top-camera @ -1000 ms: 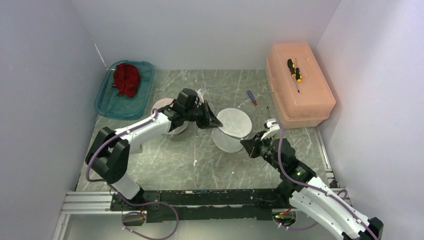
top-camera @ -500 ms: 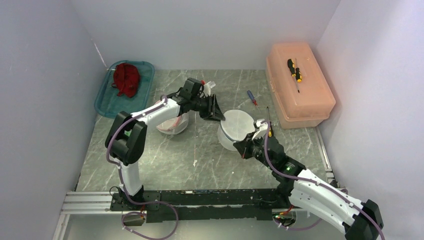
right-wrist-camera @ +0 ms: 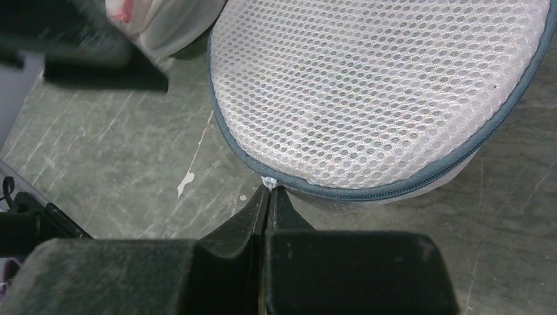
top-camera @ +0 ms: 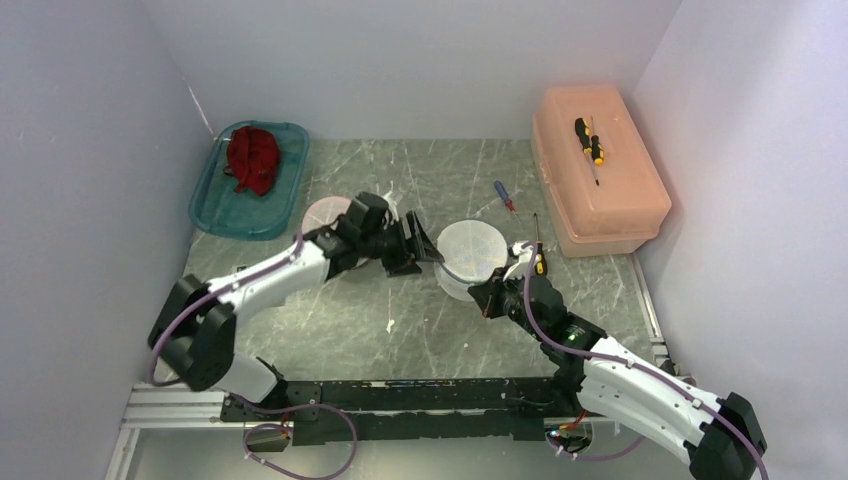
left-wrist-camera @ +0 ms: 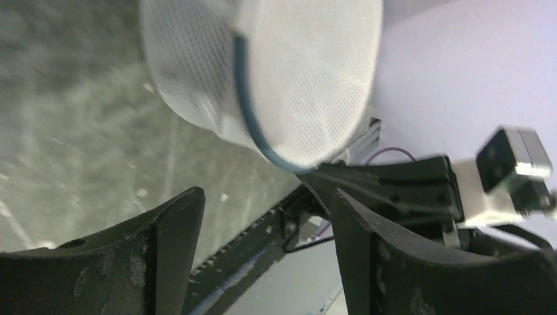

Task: Unzip the laundry bag and remove the bra
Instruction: Unzip the laundry bag at the center of the board.

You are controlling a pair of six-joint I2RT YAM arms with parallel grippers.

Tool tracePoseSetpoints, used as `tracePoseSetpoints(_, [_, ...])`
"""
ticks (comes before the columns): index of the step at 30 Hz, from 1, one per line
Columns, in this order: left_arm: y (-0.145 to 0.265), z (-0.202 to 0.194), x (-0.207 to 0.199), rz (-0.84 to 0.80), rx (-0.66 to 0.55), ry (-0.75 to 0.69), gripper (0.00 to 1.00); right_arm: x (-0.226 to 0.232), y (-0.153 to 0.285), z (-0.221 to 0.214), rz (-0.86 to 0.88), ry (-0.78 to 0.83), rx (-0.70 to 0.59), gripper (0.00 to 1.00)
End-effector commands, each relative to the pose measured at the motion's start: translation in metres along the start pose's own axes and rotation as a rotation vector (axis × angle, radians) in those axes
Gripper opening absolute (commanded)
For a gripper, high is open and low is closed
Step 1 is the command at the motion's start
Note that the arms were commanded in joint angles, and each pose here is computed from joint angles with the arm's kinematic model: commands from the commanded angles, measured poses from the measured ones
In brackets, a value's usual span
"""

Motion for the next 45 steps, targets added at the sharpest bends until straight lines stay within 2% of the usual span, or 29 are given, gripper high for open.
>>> tracePoseSetpoints(1, [-0.005, -0.028, -0.032, -0.025, -0.162, 0.190, 0.74, 0.007, -0.002, 0.008, 0.016, -0.014, -0.050, 0.00])
tracePoseSetpoints(7, [-0.028, -0.027, -0.045, -0.004, -0.182, 0.250, 0.72, 0.009, -0.003, 0.008, 0.033, -0.016, -0.038, 0.00])
tracePoseSetpoints(11, [-0.037, -0.021, -0.053, 0.003, -0.189, 0.237, 0.69, 0.009, -0.001, 0.009, 0.033, -0.010, -0.033, 0.00])
tracePoseSetpoints(15, [-0.046, -0.021, -0.052, 0.008, -0.177, 0.237, 0.62, 0.009, 0.000, 0.007, 0.041, -0.011, -0.026, 0.00])
tracePoseSetpoints(24, [-0.054, -0.021, -0.046, 0.043, -0.174, 0.202, 0.25, 0.006, 0.003, 0.007, 0.025, -0.012, -0.031, 0.00])
tracePoseSetpoints(28, [-0.050, -0.018, -0.041, 0.053, -0.191, 0.177, 0.04, 0.003, 0.010, 0.009, -0.021, -0.007, -0.041, 0.00])
tracePoseSetpoints(35, [-0.045, 0.000, -0.038, -0.032, -0.129, 0.064, 0.03, -0.008, 0.020, 0.010, -0.142, -0.031, -0.060, 0.00])
tracePoseSetpoints(41, [-0.035, 0.007, -0.033, -0.038, -0.068, -0.030, 0.03, -0.018, 0.027, 0.013, -0.247, -0.092, -0.145, 0.00])
tracePoseSetpoints(45, [-0.026, 0.013, -0.025, -0.080, -0.015, -0.112, 0.03, -0.008, 0.029, 0.020, -0.136, -0.046, -0.166, 0.00])
Point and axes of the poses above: each gripper's point midway between its finger pads, its own y axis back along the fingers, its own x axis along the line the jaws close on, z = x × y, the point moved 10 cm from there along y, back along the fingers, and after that the axes turned 10 degrees about -y, right-handed, at the moved point
